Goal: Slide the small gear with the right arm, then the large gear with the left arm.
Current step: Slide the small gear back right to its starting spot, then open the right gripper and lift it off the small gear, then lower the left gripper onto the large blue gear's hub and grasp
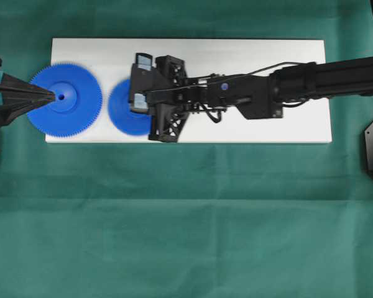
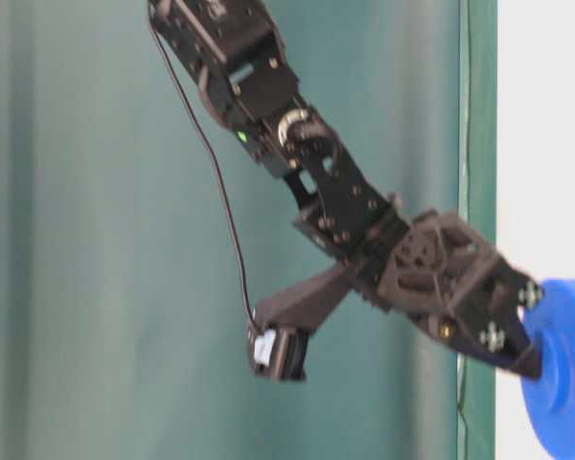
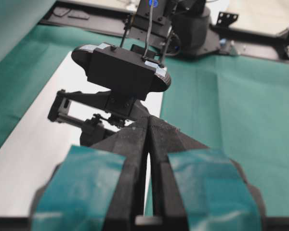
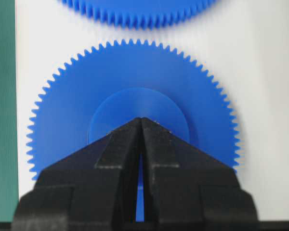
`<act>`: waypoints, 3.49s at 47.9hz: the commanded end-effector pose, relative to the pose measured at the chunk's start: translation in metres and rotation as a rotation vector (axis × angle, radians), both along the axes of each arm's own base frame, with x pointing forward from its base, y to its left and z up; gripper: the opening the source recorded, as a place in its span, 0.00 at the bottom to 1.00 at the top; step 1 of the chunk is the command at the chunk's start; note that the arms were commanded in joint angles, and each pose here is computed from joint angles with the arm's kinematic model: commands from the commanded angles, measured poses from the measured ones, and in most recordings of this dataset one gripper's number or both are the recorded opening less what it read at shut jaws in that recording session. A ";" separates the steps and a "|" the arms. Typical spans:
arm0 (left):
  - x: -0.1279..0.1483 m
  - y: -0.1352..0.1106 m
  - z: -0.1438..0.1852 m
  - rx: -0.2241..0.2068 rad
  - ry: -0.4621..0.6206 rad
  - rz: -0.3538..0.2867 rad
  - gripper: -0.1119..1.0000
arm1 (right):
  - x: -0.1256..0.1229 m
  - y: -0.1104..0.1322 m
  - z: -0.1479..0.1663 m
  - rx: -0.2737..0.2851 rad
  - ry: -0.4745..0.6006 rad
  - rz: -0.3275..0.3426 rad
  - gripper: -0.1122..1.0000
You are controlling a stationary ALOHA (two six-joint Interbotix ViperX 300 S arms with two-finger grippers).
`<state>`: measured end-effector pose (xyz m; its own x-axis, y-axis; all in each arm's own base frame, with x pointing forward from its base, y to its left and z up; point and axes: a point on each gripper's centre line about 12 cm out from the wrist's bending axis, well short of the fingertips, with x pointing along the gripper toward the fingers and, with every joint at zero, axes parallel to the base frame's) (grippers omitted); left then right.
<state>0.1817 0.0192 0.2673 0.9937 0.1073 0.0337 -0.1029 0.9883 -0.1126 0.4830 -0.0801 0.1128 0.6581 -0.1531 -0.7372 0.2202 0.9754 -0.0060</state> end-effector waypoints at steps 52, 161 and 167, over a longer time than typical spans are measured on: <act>-0.011 -0.001 -0.003 -0.018 -0.004 0.001 0.10 | -0.312 0.004 -0.007 0.255 0.167 -0.555 0.55; -0.015 0.030 -0.038 -0.066 0.308 0.178 0.10 | -0.324 0.011 0.084 0.123 -0.393 -0.405 0.55; -0.017 0.031 -0.048 -0.071 0.337 0.186 0.10 | -0.324 0.011 0.083 0.125 -0.392 -0.405 0.55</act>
